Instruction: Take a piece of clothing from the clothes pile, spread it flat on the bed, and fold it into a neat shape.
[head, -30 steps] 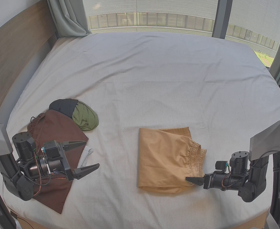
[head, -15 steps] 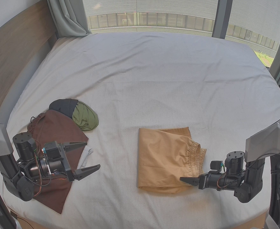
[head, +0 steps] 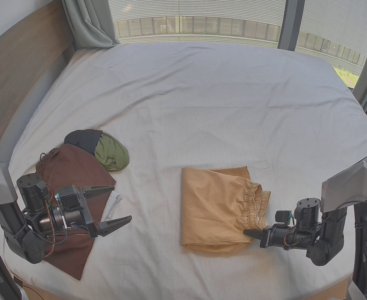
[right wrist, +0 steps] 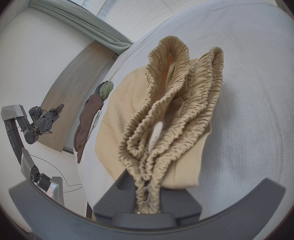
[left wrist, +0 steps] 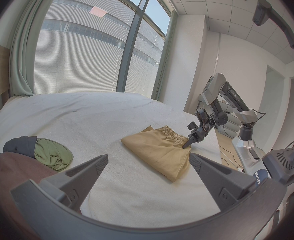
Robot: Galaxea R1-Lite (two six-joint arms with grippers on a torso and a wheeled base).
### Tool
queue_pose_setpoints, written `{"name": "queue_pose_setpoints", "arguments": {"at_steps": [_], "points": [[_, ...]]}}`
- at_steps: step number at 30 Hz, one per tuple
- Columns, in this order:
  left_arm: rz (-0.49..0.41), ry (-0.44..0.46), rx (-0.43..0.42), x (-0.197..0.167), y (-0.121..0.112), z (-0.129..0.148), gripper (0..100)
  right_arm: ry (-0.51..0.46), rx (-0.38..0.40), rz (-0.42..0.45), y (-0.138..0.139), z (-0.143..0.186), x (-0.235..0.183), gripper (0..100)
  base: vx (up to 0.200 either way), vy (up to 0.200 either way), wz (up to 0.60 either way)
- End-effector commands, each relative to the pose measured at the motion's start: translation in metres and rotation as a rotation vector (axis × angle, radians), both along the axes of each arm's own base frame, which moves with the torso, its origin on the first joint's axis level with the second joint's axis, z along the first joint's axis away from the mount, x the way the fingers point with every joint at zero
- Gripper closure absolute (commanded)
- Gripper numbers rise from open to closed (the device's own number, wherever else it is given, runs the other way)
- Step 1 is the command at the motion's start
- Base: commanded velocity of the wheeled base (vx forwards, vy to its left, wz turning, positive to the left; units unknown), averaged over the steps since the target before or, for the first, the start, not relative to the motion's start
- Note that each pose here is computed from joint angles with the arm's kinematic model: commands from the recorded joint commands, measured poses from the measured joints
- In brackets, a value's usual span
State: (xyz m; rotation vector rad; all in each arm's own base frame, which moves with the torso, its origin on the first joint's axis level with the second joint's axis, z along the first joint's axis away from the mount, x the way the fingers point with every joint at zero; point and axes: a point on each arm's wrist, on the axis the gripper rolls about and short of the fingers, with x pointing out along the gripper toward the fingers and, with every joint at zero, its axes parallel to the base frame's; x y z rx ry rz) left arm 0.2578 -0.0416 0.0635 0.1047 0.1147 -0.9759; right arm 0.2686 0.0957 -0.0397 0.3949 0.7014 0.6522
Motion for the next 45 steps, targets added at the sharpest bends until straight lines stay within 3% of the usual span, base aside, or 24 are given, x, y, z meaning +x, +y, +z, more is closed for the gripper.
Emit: {"name": "queue_pose_setpoints", "arguments": {"at_steps": [1, 8, 18, 27, 35, 40, 45], "points": [[0.001, -0.001, 0.001, 0.0, 0.0, 0.0, 0, -0.001, 0.001, 0.002, 0.0, 0.0, 0.0, 100, 0.0, 0.0, 0.0], [0.002, 0.0, 0.009, -0.003, 0.001, -0.001, 0, -0.019, 0.011, 0.007, 0.002, 0.007, 0.0, 100, 0.0, 0.0, 0.0], [0.002, 0.006, 0.01, -0.004, 0.0, -0.002, 0, -0.181, 0.078, 0.06, 0.016, 0.062, -0.009, 100, 0.0, 0.0, 0.0], [-0.014, 0.015, 0.01, -0.007, -0.002, -0.003, 0, -0.204, 0.154, 0.067, 0.024, 0.084, -0.014, 100, 0.0, 0.0, 0.0], [-0.012, 0.018, 0.01, -0.007, -0.002, -0.004, 0, -0.222, 0.176, 0.07, 0.027, 0.091, -0.013, 100, 0.0, 0.0, 0.0], [-0.012, 0.021, 0.011, -0.008, -0.001, -0.004, 0, -0.239, 0.192, 0.061, 0.028, 0.097, -0.01, 100, 0.0, 0.0, 0.0], [-0.007, 0.018, 0.01, -0.007, 0.0, -0.003, 0, -0.268, 0.239, -0.007, 0.034, 0.109, -0.002, 100, 0.0, 0.0, 0.0]]}}
